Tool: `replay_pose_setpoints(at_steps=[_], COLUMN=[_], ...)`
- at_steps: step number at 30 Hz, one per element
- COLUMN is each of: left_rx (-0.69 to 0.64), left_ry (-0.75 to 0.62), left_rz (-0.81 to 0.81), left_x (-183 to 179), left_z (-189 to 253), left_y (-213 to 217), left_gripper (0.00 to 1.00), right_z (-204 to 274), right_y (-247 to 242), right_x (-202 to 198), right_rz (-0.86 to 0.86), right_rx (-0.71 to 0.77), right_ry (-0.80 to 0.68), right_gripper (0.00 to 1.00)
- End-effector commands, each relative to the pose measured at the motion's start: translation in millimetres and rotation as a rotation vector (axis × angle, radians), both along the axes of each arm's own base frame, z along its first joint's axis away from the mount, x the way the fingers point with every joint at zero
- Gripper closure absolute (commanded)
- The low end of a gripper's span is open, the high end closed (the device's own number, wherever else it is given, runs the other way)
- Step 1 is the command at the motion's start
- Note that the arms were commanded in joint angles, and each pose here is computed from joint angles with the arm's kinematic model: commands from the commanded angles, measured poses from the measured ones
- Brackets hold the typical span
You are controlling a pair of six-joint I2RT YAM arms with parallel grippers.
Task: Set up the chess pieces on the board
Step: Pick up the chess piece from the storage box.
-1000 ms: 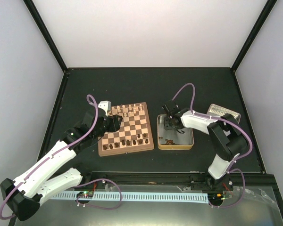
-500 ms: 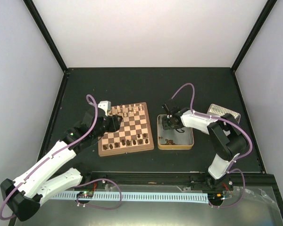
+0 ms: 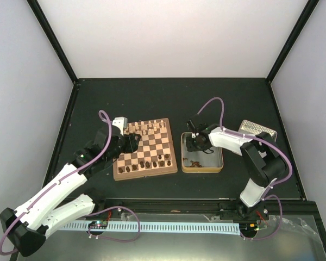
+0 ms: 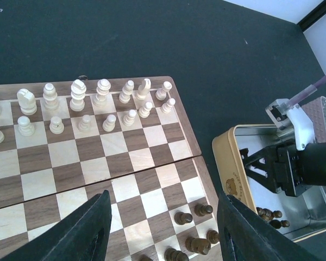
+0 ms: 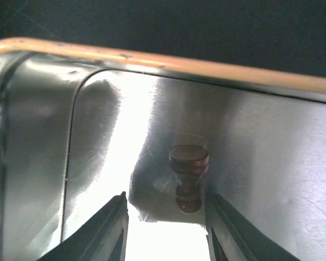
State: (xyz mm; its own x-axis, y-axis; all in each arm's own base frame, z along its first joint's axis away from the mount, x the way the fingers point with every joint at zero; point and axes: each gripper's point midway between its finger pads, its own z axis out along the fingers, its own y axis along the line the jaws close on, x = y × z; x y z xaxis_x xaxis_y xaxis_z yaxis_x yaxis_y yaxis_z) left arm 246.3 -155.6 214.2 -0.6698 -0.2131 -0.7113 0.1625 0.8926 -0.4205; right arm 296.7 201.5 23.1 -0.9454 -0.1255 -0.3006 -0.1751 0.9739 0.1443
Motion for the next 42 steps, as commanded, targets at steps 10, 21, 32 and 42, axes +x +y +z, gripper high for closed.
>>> replay_pose_setpoints(at_steps=[10,21,32,42], left_rx=[-0.029,-0.068,-0.21,-0.222], left_ry=[-0.037,-0.05,-0.085,-0.231], left_rz=[-0.009,-0.075,-0.238,-0.382], left_x=[1.1,-1.1,-1.7,-17.2], left_z=[10.7,14.8,18.5,27.7], left_y=[-1.6,-14.4,-70.2,-125.2], left_gripper=[0.45,0.45,0.42,0.32], right_z=[-12.5,-3.3,124.6,193.2], right_y=[-14.6,-13.4,42.3,67.1], right_x=[25.5,19.7,-5.4,-34.9], right_rz=[-0.011,-0.079,-0.312,-0.499], right_rx=[-0.161,-0.087,0.64,1.134], right_ry=[-0.051,-0.072,-0.099,0.164], right_gripper=[0.66,0.95,0.98,0.99])
